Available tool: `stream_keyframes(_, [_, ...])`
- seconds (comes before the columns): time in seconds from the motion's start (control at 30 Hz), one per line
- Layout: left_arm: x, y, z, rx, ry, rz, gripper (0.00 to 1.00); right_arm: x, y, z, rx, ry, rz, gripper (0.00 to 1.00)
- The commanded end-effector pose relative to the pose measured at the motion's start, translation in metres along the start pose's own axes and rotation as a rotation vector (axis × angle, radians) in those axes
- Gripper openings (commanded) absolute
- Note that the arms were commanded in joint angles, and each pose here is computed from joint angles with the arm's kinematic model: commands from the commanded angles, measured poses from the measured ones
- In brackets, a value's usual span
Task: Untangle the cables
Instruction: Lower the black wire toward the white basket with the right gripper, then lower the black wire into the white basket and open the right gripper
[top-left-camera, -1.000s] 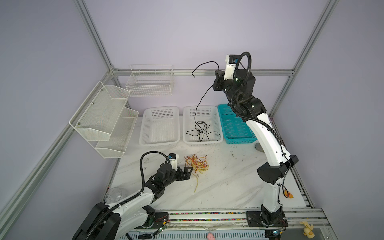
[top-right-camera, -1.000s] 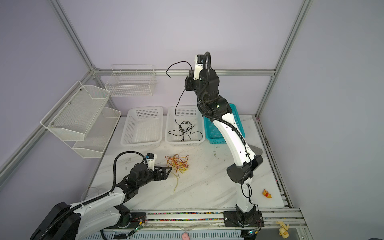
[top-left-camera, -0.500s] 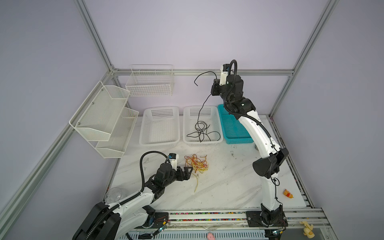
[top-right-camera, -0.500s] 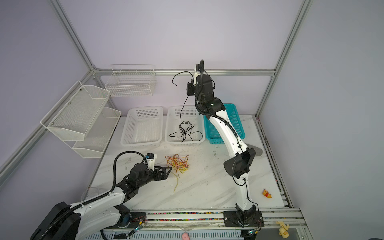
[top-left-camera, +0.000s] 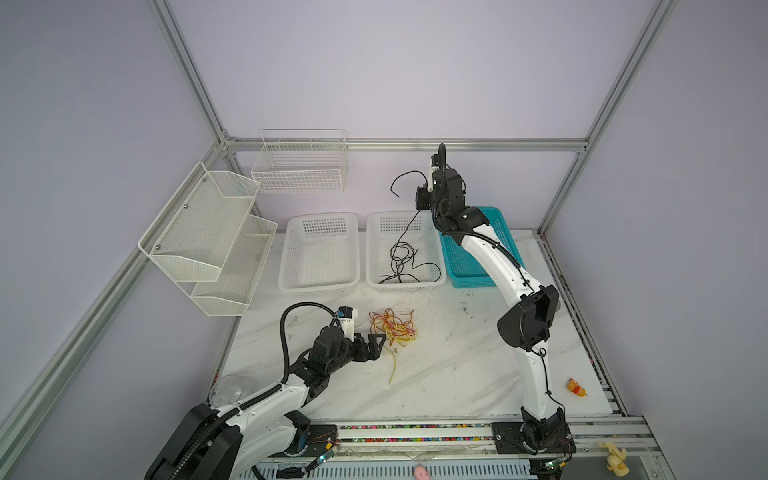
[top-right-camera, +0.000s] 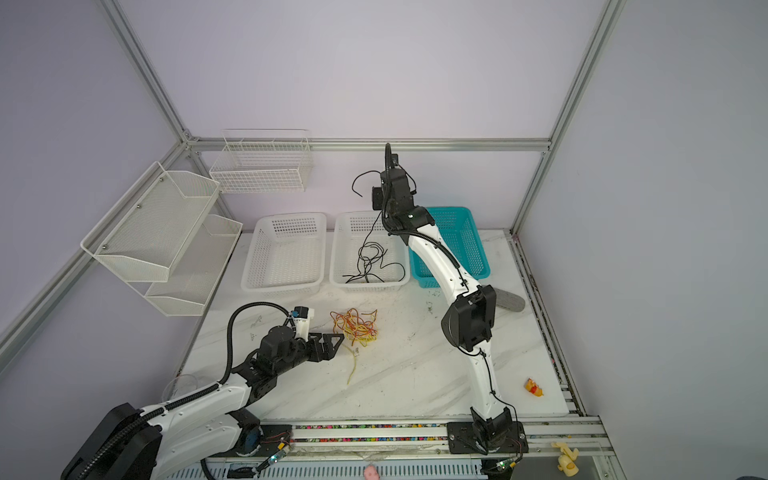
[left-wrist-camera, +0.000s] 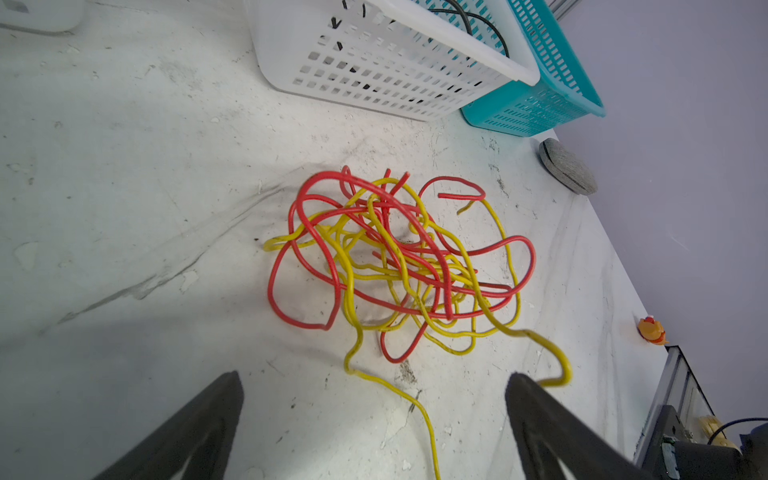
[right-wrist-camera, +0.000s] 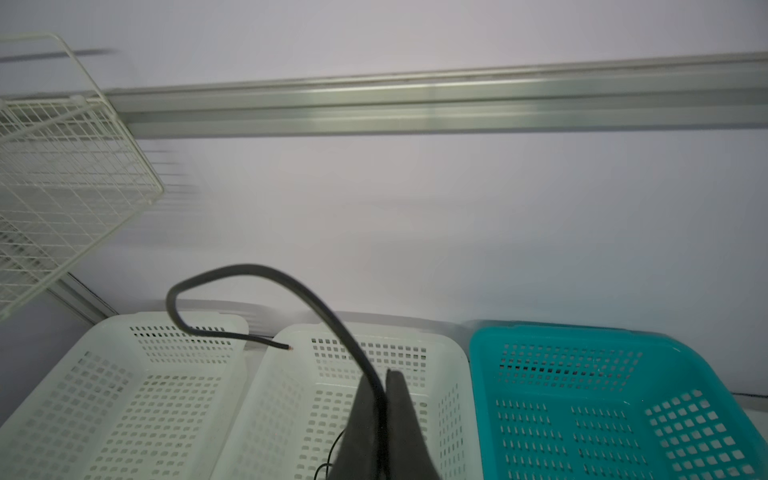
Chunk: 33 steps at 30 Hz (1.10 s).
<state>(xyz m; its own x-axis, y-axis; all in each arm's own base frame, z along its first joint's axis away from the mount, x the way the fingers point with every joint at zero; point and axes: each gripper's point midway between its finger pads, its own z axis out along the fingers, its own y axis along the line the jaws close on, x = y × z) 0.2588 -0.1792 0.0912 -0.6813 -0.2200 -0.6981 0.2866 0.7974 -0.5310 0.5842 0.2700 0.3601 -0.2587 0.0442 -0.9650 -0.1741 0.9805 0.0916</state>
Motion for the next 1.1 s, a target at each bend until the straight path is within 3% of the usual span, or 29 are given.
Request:
stream_keyframes(0.0, [-0.001, -0.001, 0.000, 0.020, -0.018, 0.001, 1.00, 0.009, -0.015, 0.007, 0.067, 0.013, -0.020, 0.00])
stream_keyframes(0.3, [0.000, -0.001, 0.002, 0.020, -0.009, 0.003, 1.00, 0.082, -0.028, 0.024, 0.136, 0.201, -0.041, 0.00])
stream_keyframes(0.6, [-0.001, -0.002, 0.002, 0.023, -0.010, 0.006, 1.00, 0.158, -0.025, 0.009, 0.110, 0.367, -0.014, 0.00])
stream_keyframes(0.83, [-0.001, -0.002, 0.002, 0.024, -0.012, 0.004, 1.00, 0.204, 0.002, -0.011, 0.057, 0.468, -0.028, 0.00])
stream_keyframes(1.07, [-0.001, -0.002, 0.002, 0.024, -0.012, 0.004, 0.99, 0.226, 0.030, -0.033, 0.018, 0.519, -0.082, 0.00])
